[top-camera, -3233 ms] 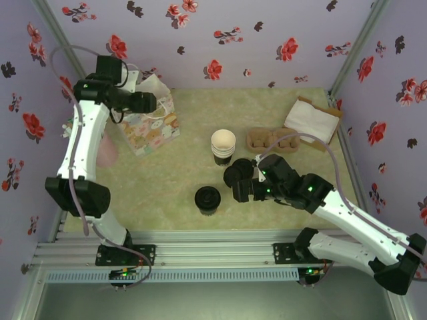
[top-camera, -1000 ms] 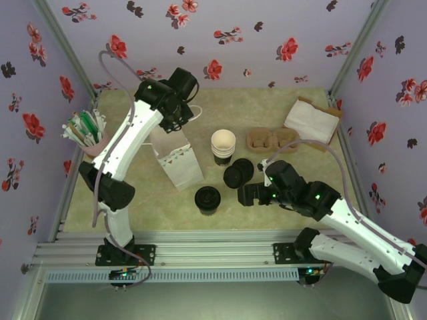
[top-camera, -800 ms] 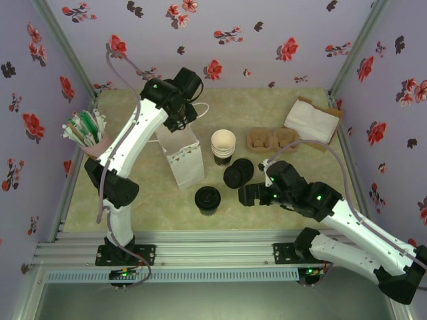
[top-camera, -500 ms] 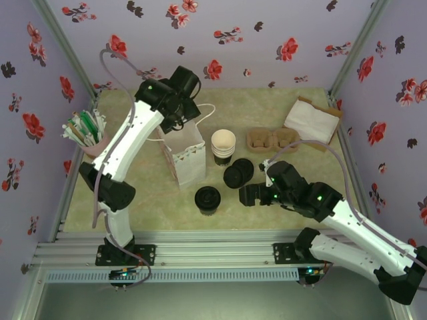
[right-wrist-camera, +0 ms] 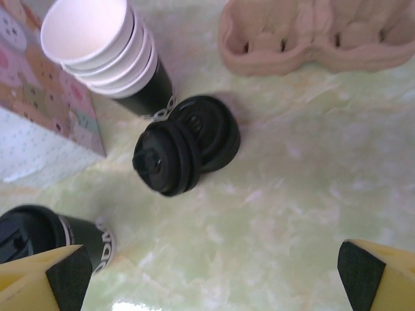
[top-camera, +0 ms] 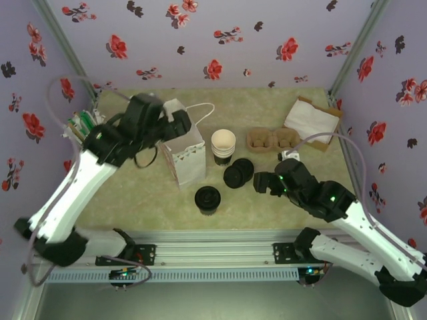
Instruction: Pack the takeout coffee
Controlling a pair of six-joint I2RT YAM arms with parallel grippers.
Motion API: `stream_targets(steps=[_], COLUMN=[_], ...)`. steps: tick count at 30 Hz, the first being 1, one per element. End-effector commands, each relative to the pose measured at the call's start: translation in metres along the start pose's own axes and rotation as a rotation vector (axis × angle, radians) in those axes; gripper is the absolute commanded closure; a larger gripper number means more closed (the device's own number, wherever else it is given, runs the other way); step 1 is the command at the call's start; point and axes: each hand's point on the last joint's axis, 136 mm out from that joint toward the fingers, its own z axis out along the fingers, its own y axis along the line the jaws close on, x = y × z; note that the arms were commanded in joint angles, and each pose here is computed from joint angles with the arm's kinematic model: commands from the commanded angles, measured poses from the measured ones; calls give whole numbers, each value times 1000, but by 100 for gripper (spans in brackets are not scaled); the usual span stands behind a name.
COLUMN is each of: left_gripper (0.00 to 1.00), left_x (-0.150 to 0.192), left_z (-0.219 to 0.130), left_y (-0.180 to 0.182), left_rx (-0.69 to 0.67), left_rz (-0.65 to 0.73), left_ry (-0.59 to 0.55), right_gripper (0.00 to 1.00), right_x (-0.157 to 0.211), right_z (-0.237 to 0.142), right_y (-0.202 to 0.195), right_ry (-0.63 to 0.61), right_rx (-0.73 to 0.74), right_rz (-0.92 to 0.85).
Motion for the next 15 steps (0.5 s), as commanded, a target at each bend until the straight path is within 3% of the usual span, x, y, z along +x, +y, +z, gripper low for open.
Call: stream_targets(steps=[1, 5, 9, 15], left_gripper=[1, 1, 1, 1], left_x=[-4, 22, 56, 93], left_z=[-34, -53, -40, -13], left_y=[-18, -2, 6, 10], left_rx=[230, 325, 364, 361], left_rz=[94, 90, 90, 145], left_ry=[-126, -158, -92, -15], right_gripper=[1, 1, 1, 1], right_x=[-21, -35, -53, -78], right_z=[-11, 0, 19, 80], right_y=[-16, -20, -28, -54], right_ry=[-90, -38, 30, 155], right_rx=[85, 164, 226, 181], right_rz=[24, 7, 39, 151])
